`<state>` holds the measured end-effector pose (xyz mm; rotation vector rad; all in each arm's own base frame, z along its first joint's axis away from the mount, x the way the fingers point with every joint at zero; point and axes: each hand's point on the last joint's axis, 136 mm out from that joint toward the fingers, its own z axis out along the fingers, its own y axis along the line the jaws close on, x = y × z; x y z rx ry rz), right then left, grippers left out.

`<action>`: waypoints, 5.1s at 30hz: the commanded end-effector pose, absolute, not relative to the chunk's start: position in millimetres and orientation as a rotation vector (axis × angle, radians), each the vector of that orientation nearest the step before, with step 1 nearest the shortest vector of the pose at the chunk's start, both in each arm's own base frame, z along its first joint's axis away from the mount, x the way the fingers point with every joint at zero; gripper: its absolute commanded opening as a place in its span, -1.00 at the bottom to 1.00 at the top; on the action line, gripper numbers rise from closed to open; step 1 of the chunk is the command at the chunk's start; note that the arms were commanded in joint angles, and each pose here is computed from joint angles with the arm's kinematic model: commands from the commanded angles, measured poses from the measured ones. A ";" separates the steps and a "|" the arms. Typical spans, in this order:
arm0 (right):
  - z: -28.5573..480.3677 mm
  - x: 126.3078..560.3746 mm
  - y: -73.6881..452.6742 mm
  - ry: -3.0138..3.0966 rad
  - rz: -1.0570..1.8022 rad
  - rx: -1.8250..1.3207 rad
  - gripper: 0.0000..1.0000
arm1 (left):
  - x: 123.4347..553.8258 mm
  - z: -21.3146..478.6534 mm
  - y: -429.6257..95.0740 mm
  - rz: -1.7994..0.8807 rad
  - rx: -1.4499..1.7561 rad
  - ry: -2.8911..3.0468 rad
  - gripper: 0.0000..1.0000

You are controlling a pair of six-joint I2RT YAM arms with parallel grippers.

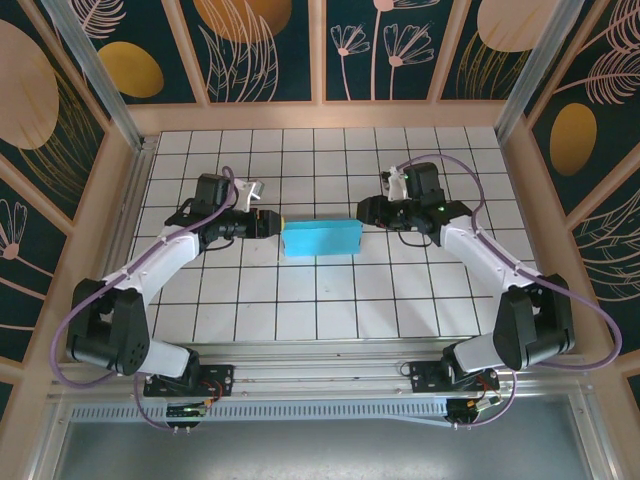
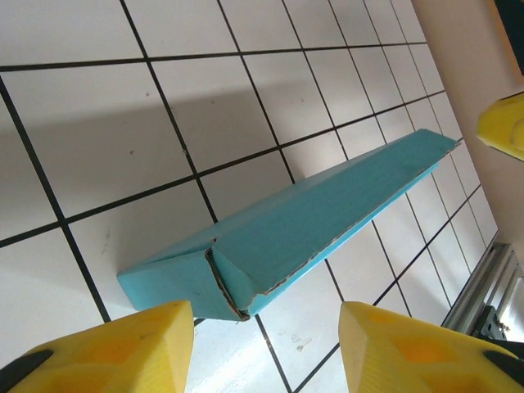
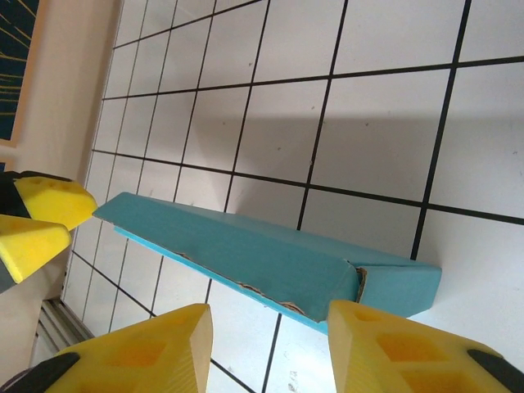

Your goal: Fold the paper box

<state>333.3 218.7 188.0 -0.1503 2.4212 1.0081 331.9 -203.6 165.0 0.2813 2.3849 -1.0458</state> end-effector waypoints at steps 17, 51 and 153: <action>197.9 348.1 205.1 2.463 1.040 0.392 -0.06 | 356.2 183.0 -181.8 -1.115 -0.502 2.287 0.24; 166.3 343.8 205.4 2.522 0.942 0.341 -0.42 | 341.6 129.1 -212.4 -1.081 -0.386 2.490 -0.24; 51.1 272.8 249.6 2.703 1.061 0.333 -0.54 | 288.8 59.7 -250.5 -1.149 -0.217 2.615 -0.48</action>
